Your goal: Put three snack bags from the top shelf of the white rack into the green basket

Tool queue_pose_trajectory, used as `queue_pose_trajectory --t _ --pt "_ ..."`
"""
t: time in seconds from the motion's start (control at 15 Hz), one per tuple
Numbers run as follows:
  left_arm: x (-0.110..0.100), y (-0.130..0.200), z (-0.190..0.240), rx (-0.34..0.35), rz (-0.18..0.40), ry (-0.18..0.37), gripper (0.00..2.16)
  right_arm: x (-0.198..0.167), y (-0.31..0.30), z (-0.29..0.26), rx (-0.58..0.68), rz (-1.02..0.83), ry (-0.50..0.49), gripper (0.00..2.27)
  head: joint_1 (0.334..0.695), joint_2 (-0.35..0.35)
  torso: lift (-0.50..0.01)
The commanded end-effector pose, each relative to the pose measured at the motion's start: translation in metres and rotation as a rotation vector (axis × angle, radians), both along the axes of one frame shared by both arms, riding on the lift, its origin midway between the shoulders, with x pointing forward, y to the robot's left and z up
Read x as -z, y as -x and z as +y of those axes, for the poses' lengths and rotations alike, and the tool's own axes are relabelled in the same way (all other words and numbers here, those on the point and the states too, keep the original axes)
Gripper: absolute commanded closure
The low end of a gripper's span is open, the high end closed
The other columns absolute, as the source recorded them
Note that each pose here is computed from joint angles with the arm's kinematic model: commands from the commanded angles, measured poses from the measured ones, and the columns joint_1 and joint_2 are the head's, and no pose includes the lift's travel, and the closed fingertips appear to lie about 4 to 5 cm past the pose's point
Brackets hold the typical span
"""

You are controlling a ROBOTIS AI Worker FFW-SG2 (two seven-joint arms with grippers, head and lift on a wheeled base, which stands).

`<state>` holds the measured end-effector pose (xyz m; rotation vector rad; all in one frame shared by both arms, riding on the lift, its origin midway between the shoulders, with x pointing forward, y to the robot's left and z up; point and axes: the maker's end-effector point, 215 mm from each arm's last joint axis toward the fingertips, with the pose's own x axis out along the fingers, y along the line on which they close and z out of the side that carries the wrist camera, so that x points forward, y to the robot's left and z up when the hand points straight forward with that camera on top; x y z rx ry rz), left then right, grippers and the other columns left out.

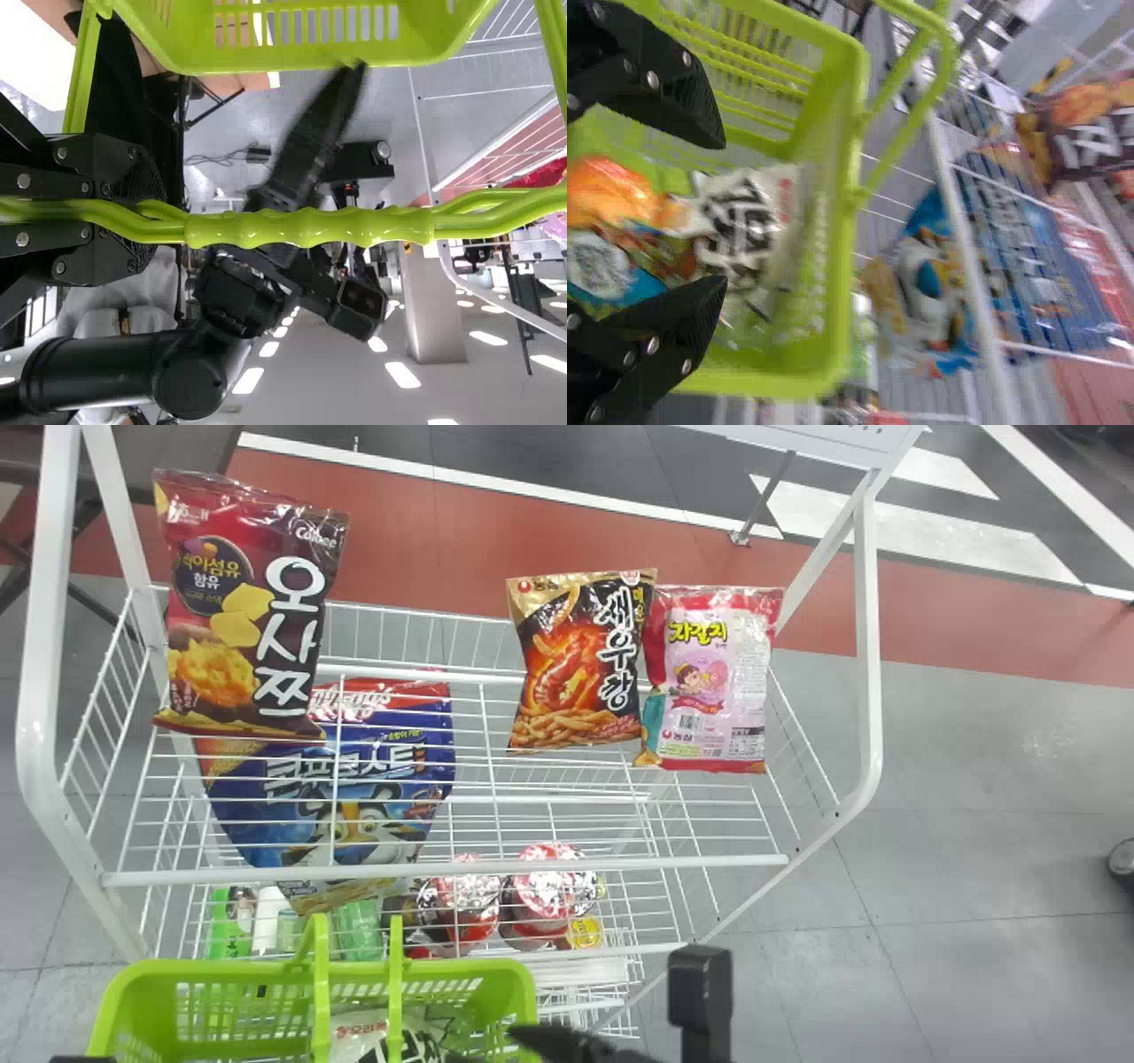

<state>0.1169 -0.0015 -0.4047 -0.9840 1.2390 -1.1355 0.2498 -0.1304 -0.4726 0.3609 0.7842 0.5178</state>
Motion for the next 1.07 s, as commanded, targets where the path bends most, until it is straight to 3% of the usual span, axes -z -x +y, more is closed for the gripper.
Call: queue_pose_trajectory --t 0.0,0.2,0.8,1.0 --pt "0.0 0.002 -0.001 0.003 0.005 0.002 2.15 -0.04 -0.045 -0.031 0.074 -0.223 0.075 0.06 0.695 -0.35 0.0" --pt "0.0 0.003 -0.002 0.005 0.008 0.004 2.15 -0.112 -0.107 -0.067 0.184 -0.579 0.224 0.07 0.695 -0.35 0.0" --pt "0.005 0.006 -0.003 0.014 0.015 -0.011 2.15 -0.114 -0.246 -0.131 0.338 -0.705 0.34 0.08 0.695 -0.35 0.0" --pt "0.006 0.004 0.0 0.015 0.011 -0.015 2.15 -0.108 -0.273 -0.133 0.337 -0.695 0.363 0.08 0.695 -0.35 0.0"
